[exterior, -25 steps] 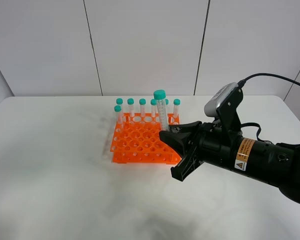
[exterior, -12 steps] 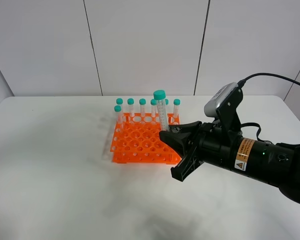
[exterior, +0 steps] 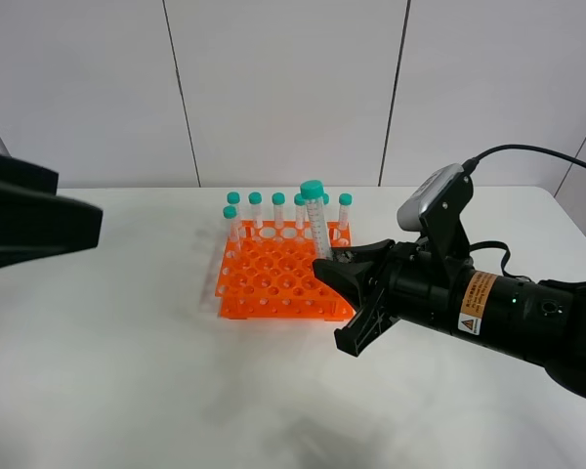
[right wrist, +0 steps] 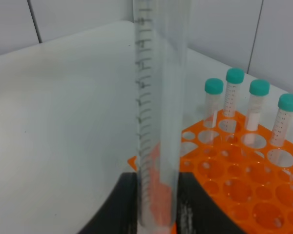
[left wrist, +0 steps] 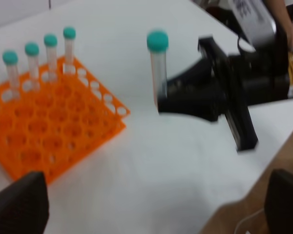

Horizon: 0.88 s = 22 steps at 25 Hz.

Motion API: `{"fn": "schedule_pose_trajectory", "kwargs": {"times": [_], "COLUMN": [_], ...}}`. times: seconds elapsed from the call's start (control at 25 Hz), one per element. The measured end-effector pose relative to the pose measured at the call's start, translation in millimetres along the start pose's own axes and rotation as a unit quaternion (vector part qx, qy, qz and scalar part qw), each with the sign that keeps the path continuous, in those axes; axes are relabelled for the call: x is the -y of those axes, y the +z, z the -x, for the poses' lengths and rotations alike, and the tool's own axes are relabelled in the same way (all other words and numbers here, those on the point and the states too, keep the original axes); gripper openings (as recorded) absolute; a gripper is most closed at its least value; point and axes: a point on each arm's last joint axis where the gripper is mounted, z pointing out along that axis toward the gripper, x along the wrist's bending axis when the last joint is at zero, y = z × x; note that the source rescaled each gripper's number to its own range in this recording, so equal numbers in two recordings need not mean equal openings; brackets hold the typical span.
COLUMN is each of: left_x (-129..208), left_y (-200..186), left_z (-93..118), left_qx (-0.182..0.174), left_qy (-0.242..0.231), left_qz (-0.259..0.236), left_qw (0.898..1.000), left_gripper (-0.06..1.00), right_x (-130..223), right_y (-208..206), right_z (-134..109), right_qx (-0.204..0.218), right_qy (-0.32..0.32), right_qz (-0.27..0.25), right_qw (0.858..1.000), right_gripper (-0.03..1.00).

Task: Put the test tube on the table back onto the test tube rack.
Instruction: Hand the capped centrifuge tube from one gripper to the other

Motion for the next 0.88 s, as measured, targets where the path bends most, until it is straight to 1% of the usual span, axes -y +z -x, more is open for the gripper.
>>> {"fn": "schedule_pose_trajectory", "kwargs": {"times": [0.24,0.52,0.64,0.8,0.88], "left_x": [-18.7,-16.7,-17.3,-23.4,-27.5], "left_y": [28.4,58.1,64.6,67.2,69.6], "left_z": [-20.2,-36.4,-37.1,-31.9,-30.8], "left_qx": [-0.011,-0.003,0.013,0.048,0.063], "left_qy": [0.002,0.003,-0.001,0.005,-0.001], "left_qz": [-0.009,-0.050,-0.047,-0.014,0.001], "left_qw": [1.000,0.999,0.999,0.999,0.998], "left_gripper": [1.00,0.99,0.98,0.98,0.98], "right_x": [0.1,0.1,0.1,0.2,0.2], "right_y": [0.0,0.0,0.0,0.0,0.0], "right_z": [0.0,0.0,0.0,0.0,0.0], "right_qx": [0.000,0.000,0.000,0.000,0.000], "right_qy": [0.000,0.000,0.000,0.000,0.000], "right_qz": [0.000,0.000,0.000,-0.001,-0.001], "right_qw": [1.000,1.000,1.000,1.000,1.000], "right_gripper": [0.00,0.00,0.00,0.00,0.00]}}
